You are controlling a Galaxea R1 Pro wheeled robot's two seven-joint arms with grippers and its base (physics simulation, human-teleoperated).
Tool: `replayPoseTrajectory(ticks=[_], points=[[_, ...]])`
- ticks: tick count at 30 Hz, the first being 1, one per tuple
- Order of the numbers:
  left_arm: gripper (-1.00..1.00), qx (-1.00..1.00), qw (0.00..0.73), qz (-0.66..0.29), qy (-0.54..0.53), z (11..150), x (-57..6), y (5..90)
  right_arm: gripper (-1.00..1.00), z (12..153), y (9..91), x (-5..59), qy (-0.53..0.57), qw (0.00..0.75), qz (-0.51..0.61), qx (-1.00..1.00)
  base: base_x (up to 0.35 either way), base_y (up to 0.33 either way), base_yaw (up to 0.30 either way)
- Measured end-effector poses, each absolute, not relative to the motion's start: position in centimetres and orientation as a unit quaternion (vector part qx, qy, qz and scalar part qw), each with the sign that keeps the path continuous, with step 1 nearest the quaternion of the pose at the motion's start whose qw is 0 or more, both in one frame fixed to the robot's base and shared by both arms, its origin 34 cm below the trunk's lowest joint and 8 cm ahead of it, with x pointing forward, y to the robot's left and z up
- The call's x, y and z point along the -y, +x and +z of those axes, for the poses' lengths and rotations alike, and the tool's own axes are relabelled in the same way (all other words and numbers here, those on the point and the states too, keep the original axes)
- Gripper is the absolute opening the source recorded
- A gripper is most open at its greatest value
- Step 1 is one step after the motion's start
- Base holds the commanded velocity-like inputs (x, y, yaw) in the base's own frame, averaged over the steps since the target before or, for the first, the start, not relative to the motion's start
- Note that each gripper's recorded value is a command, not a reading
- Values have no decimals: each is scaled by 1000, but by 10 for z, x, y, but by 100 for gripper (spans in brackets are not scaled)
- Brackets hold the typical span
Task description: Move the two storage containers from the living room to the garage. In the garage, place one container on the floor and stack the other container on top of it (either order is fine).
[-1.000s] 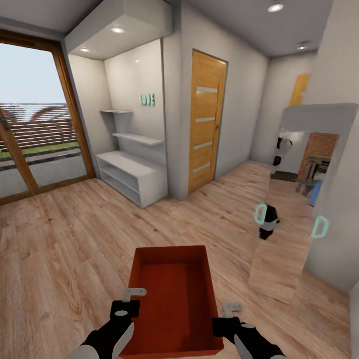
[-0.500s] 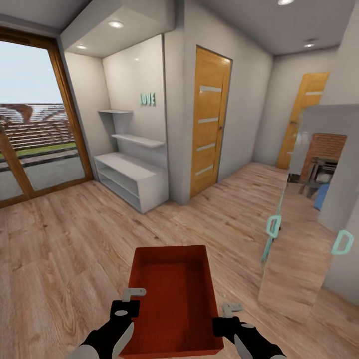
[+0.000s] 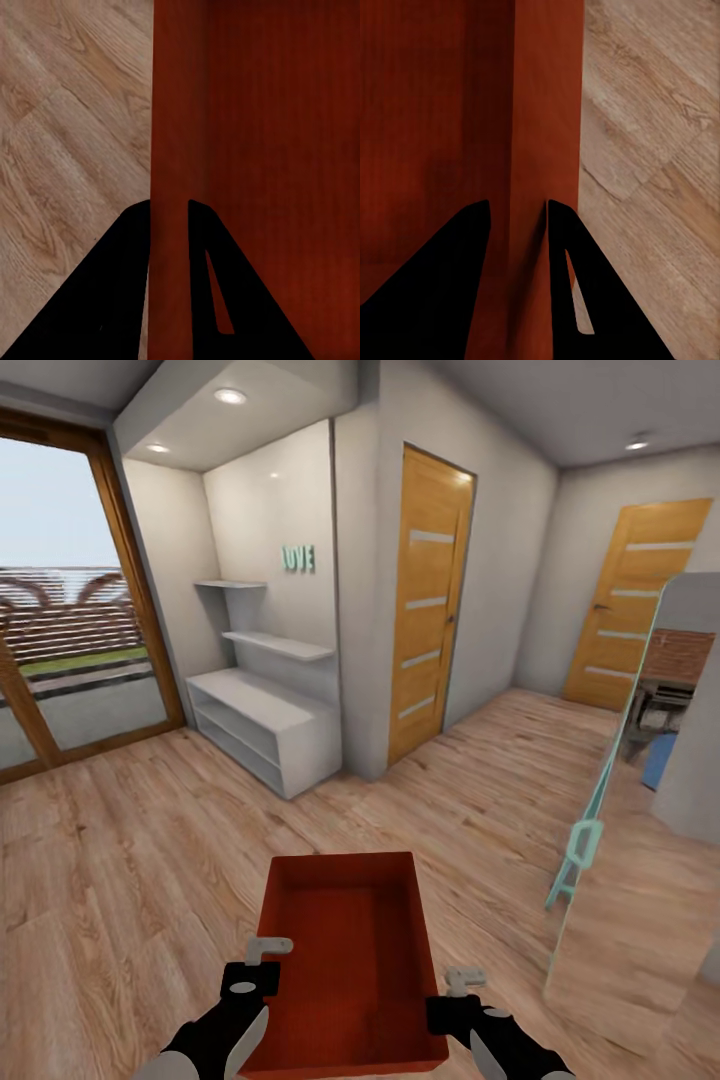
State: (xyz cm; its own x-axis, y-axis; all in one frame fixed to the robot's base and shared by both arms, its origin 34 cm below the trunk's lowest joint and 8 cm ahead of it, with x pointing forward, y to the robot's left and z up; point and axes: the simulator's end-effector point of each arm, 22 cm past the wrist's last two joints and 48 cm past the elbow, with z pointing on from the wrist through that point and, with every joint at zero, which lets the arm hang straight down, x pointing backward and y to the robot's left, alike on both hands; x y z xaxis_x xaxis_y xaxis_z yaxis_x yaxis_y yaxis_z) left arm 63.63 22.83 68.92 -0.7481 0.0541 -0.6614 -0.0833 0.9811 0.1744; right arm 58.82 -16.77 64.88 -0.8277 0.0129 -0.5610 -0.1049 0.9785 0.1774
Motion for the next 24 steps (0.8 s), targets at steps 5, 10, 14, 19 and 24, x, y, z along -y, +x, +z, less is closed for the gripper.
replayPoseTrajectory(ticks=[5, 10, 14, 19, 24], points=[[-100, -930, 356, 97, -7, 690, -228, 637, -100, 649, 588, 168, -24, 293, 101, -950, 341, 115, -4], [-100, -929, 358, 97, -7, 691, -228, 638, -100, 650, 589, 168, -24, 296, 101, -950, 290, 59, -151], [-100, -928, 361, 97, -7, 693, -228, 639, -100, 652, 591, 168, -24, 298, 101, -949, 70, 7, -211], [-100, -926, 364, 97, -7, 696, -228, 640, -100, 654, 592, 168, -24, 302, 100, -948, 8, 1, -217], [-100, -925, 366, 97, -7, 698, -228, 641, -100, 656, 593, 168, -24, 304, 100, -947, 1, 0, -139]])
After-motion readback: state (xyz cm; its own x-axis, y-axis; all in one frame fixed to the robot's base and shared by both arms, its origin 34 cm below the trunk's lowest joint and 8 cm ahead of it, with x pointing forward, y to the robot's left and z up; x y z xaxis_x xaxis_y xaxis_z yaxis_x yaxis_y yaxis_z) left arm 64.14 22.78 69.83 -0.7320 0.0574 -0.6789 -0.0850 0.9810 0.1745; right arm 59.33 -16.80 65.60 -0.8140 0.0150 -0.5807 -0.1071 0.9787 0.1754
